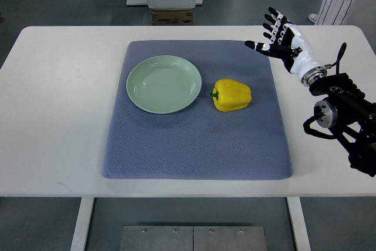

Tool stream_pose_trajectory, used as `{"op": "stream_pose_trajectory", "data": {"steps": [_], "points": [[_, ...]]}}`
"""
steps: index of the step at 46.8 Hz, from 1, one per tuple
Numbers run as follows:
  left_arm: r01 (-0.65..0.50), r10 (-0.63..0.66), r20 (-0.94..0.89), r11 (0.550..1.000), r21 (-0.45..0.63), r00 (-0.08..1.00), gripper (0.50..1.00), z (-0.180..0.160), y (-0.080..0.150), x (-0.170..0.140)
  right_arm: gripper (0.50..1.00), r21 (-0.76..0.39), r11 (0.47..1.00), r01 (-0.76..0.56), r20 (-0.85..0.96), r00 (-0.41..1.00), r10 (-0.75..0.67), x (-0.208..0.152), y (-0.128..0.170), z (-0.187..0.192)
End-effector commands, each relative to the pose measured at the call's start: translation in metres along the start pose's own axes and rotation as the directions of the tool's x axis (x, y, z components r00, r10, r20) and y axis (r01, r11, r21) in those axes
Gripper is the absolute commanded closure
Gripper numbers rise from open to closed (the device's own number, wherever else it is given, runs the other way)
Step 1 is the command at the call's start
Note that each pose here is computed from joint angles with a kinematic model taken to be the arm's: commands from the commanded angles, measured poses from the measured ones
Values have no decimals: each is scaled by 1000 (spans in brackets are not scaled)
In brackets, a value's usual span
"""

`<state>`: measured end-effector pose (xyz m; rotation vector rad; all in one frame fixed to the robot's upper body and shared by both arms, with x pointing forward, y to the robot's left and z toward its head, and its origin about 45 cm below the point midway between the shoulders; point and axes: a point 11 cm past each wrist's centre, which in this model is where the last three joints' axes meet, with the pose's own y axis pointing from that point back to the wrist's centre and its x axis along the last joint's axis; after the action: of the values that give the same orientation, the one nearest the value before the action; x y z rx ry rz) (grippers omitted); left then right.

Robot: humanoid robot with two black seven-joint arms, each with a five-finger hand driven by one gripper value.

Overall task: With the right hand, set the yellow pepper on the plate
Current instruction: 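Open the right hand and reach down toward the yellow bell pepper, then close the right hand fingers around the yellow pepper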

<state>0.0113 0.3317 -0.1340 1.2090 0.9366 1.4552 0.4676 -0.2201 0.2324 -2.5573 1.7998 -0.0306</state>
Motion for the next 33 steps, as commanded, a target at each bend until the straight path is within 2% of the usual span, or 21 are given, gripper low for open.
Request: {"op": "stream_pose_trajectory", "data": {"steps": [1, 16, 33], "points": [[-1, 1, 0, 1000, 0, 1000, 500, 0, 0, 0, 505, 20, 998, 64, -109, 992, -62, -9, 1, -4], [1, -1, 0, 1000, 0, 1000, 500, 0, 0, 0, 504, 9, 965, 263, -355, 903, -242, -35, 3, -6], [0, 0, 0, 1000, 0, 1000, 500, 0, 0, 0, 505, -103, 894, 437, -546, 726, -418, -62, 12, 12]]}}
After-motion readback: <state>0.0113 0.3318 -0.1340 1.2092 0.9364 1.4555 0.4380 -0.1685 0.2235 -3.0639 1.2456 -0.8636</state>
